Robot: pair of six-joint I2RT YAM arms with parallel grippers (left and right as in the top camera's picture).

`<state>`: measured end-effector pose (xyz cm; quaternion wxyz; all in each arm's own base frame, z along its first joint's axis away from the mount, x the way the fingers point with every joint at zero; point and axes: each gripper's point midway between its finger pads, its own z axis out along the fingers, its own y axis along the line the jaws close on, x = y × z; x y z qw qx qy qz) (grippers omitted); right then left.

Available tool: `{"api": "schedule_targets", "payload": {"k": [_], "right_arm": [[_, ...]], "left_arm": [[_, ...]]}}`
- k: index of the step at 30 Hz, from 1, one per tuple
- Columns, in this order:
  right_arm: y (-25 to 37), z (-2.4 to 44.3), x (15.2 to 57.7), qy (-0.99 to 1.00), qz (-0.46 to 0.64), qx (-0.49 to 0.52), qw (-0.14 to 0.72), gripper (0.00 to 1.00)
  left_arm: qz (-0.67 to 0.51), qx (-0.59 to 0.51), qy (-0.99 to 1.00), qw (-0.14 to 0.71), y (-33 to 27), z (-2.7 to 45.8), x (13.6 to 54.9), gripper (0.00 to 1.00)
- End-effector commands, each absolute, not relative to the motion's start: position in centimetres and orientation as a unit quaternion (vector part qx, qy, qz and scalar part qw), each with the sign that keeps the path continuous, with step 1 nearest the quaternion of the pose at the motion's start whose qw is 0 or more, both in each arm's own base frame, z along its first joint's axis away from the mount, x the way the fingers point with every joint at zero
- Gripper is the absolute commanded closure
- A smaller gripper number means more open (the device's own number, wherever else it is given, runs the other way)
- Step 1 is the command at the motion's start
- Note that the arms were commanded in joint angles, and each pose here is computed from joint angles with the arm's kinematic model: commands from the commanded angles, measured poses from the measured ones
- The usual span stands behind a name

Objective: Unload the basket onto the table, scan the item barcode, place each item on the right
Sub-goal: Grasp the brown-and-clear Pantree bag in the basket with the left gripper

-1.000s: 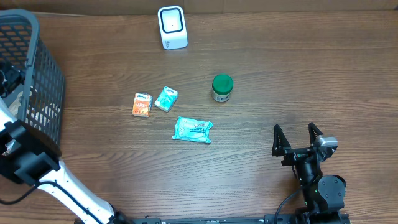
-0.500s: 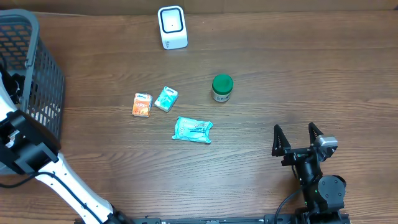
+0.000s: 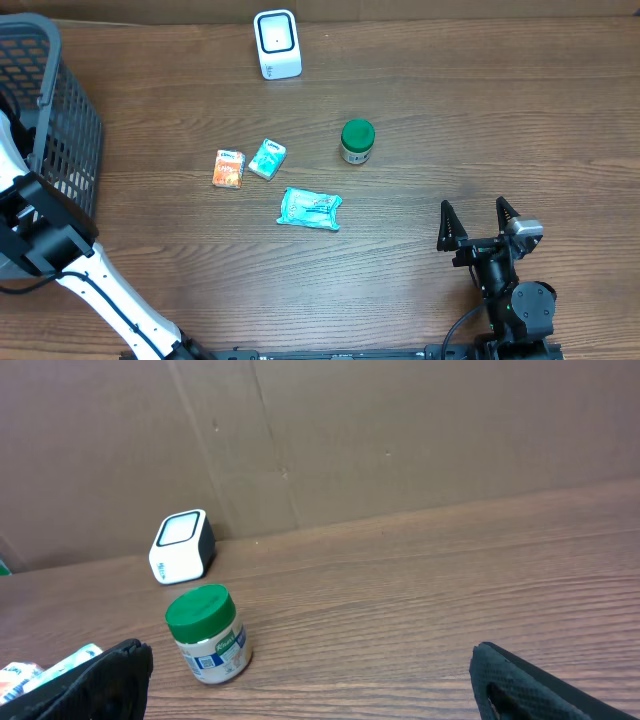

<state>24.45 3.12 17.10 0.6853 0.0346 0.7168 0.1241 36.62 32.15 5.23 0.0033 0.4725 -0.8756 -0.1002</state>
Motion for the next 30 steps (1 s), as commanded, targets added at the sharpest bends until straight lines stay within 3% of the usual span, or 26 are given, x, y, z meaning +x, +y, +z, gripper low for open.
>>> {"api": "schedule_targets", "payload": {"k": [1, 9, 13, 16, 22, 30], "right_arm": [[3.0, 17.0, 24.5, 0.715, 0.121, 0.034, 0.688, 0.0], [3.0, 16.9, 24.5, 0.715, 0.121, 0.034, 0.688, 0.0], [3.0, 17.0, 24.5, 0.715, 0.121, 0.034, 0.688, 0.0], [3.0, 17.0, 24.5, 0.715, 0.121, 0.034, 0.688, 0.0], [3.0, 17.0, 24.5, 0.715, 0.121, 0.034, 0.688, 0.0], [3.0, 17.0, 24.5, 0.715, 0.121, 0.034, 0.688, 0.0]], "left_arm": [[-0.106, 0.468, -0.877, 0.029, 32.5, 3.0, 36.0, 0.28], [-0.103, 0.467, -0.877, 0.038, 32.2, 2.9, 35.7, 0.44], [-0.1, 0.466, -0.878, 0.046, 31.9, 2.7, 35.5, 0.67], [-0.099, 0.465, -0.878, 0.049, 31.8, 2.7, 35.4, 0.76], [-0.077, 0.47, -0.879, 0.021, 31.3, 5.2, 36.2, 0.75], [-0.055, 0.482, -0.868, -0.107, 30.4, 16.7, 37.2, 0.64]]}}
